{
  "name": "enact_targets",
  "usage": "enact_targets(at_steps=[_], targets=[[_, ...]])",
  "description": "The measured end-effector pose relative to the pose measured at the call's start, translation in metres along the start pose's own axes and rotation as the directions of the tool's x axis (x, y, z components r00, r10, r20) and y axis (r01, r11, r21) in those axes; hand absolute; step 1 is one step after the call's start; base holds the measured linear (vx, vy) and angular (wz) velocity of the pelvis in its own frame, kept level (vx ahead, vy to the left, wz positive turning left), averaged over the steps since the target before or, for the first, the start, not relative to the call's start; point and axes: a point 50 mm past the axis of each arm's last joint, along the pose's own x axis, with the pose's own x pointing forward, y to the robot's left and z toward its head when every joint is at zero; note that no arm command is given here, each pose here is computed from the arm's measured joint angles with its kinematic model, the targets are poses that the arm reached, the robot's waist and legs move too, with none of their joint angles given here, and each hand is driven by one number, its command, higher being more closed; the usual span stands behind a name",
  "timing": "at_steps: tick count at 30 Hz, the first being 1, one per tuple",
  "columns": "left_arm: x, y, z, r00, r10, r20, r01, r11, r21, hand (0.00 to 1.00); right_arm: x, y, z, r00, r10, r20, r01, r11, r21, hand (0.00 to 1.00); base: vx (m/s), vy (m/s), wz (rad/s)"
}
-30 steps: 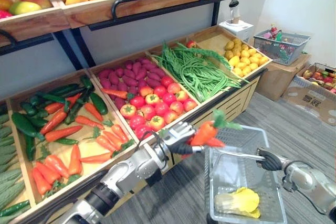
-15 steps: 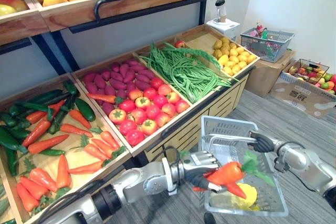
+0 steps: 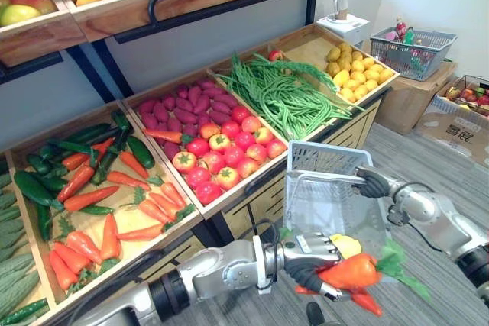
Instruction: Pick vegetable in the basket
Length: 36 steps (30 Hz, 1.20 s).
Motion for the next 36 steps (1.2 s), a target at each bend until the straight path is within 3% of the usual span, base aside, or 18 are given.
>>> enact_targets(at_steps=[6, 14, 29, 30, 36], targets=[[0.001, -0.012, -0.027, 0.988, -0.042, -0.146, 0.046, 0.999, 0.024, 1.0, 0.008, -0.007, 0.01, 0.999, -0.025, 0.038, 0.025, 1.0, 0.004, 1.0, -0.01, -0.011, 0.01], [-0.004, -0.013, -0.062, 0.943, 0.0, -0.334, 0.016, 0.999, 0.045, 1.0, 0.013, -0.006, 0.017, 0.998, -0.022, 0.059, 0.021, 0.999, 0.024, 1.0, -0.01, -0.012, -0.02], [-0.013, -0.011, -0.088, 0.882, 0.038, -0.471, -0.009, 0.998, 0.064, 1.0, 0.015, -0.011, 0.026, 0.995, 0.004, 0.095, -0.006, 1.0, 0.013, 1.0, -0.01, -0.03, -0.12], [-0.013, -0.011, -0.089, 0.878, 0.04, -0.477, -0.012, 0.998, 0.061, 0.0, 0.015, -0.011, 0.027, 0.995, 0.004, 0.1, -0.005, 1.0, 0.011, 1.0, -0.02, -0.033, -0.05], [-0.015, -0.004, -0.095, 0.856, 0.075, -0.511, -0.051, 0.997, 0.06, 0.0, 0.014, -0.012, 0.03, 0.993, 0.001, 0.114, -0.002, 1.0, 0.006, 1.0, -0.03, -0.04, -0.07]])
